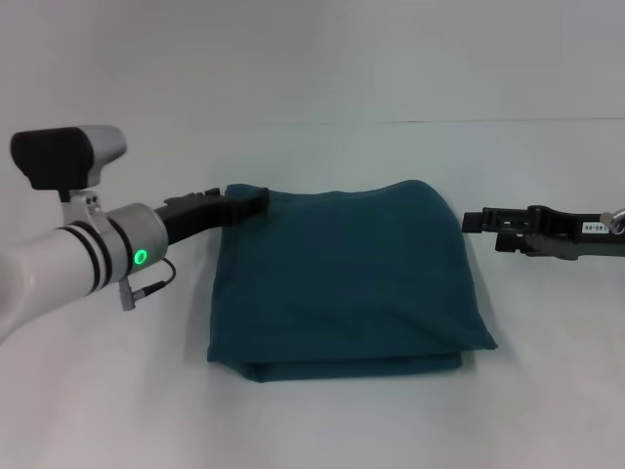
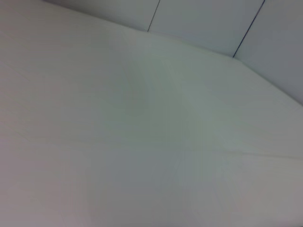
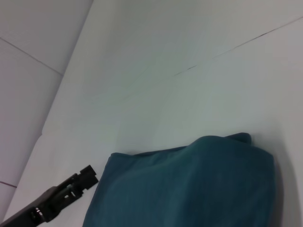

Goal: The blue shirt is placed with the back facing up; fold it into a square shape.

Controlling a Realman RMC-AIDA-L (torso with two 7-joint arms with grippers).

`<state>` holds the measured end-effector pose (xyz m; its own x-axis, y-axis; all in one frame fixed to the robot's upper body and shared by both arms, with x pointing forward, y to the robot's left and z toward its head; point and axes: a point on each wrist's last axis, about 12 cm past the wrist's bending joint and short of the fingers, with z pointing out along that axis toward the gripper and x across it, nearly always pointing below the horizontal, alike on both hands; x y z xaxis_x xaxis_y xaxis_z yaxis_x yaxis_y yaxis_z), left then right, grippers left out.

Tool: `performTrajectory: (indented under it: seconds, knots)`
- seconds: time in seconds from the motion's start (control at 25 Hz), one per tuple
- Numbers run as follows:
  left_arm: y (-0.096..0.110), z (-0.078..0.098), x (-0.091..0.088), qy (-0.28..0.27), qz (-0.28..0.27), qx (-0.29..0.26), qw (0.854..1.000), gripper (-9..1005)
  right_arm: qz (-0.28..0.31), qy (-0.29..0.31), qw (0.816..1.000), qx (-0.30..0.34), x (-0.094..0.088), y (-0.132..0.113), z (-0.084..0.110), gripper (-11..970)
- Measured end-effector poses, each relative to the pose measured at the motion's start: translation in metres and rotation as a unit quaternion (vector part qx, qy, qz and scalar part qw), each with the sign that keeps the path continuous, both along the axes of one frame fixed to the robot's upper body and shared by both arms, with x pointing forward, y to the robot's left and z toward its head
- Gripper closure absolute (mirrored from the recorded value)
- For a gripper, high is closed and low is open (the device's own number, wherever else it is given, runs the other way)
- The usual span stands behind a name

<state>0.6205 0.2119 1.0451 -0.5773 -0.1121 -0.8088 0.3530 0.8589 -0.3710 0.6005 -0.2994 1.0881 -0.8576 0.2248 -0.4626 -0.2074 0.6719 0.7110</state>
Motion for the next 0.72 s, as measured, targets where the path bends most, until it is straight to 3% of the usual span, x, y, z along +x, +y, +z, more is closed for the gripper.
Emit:
performTrajectory:
  seconds: [0.52,0.72]
  knots:
    - [-0.008,-0.002,-0.001,0.006,-0.012,0.009,1.0,153,-0.002,0.0,1.0,-0.001,0.0,-0.001,-0.001,44]
    - [-0.016,-0.001,0.001,0.005,-0.027,0.014,1.0,212,-0.003,0.002,1.0,0.0,-0.001,-0.001,-0.002,44]
